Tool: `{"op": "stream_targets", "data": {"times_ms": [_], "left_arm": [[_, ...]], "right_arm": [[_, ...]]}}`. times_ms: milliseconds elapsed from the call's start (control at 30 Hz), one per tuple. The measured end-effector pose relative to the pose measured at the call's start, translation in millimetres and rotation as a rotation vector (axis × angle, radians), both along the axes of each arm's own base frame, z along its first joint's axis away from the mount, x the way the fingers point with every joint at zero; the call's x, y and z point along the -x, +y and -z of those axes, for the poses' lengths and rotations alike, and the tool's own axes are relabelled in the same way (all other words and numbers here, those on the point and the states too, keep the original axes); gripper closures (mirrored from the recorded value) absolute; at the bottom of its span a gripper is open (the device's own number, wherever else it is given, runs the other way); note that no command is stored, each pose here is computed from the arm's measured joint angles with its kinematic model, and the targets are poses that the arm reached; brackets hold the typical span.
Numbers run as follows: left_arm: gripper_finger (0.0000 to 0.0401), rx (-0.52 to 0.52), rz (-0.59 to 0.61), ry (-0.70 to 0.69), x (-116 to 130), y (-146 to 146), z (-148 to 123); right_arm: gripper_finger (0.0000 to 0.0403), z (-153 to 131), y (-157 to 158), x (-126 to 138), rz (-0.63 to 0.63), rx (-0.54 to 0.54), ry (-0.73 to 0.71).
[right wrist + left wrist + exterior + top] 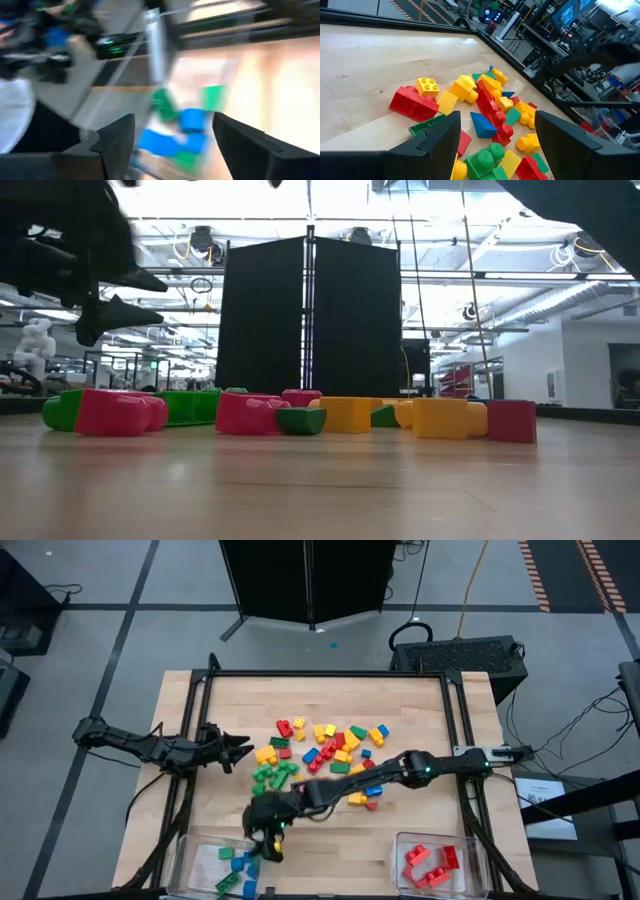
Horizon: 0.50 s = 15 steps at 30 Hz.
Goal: Sort blocks by size
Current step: Put the red game piece into the right transparent bin
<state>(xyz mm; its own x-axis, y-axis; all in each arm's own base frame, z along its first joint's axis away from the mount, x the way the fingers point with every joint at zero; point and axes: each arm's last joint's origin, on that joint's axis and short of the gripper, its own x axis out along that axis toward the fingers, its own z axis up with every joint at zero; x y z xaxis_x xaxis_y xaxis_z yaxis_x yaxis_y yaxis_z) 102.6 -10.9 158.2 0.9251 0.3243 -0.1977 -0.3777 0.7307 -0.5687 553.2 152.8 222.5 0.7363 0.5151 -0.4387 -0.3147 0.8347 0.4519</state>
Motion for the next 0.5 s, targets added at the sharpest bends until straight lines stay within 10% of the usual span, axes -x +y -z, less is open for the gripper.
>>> {"op": "stream_targets", "data": {"times_ms": [200,500], "left_arm": [[0.0146,0.001,0.000,-0.001,0.0,0.0,-0.1],[0.0146,-0.001,0.002,0.003,-0.2,-0.1,0.2]], "right_arm": [[0.0170,-65.6,-37.8,40.4,0.137,0.403,0.087],[0.0166,-22.1,-47.7,35.7,-0.189,0.743,0.103]]}}
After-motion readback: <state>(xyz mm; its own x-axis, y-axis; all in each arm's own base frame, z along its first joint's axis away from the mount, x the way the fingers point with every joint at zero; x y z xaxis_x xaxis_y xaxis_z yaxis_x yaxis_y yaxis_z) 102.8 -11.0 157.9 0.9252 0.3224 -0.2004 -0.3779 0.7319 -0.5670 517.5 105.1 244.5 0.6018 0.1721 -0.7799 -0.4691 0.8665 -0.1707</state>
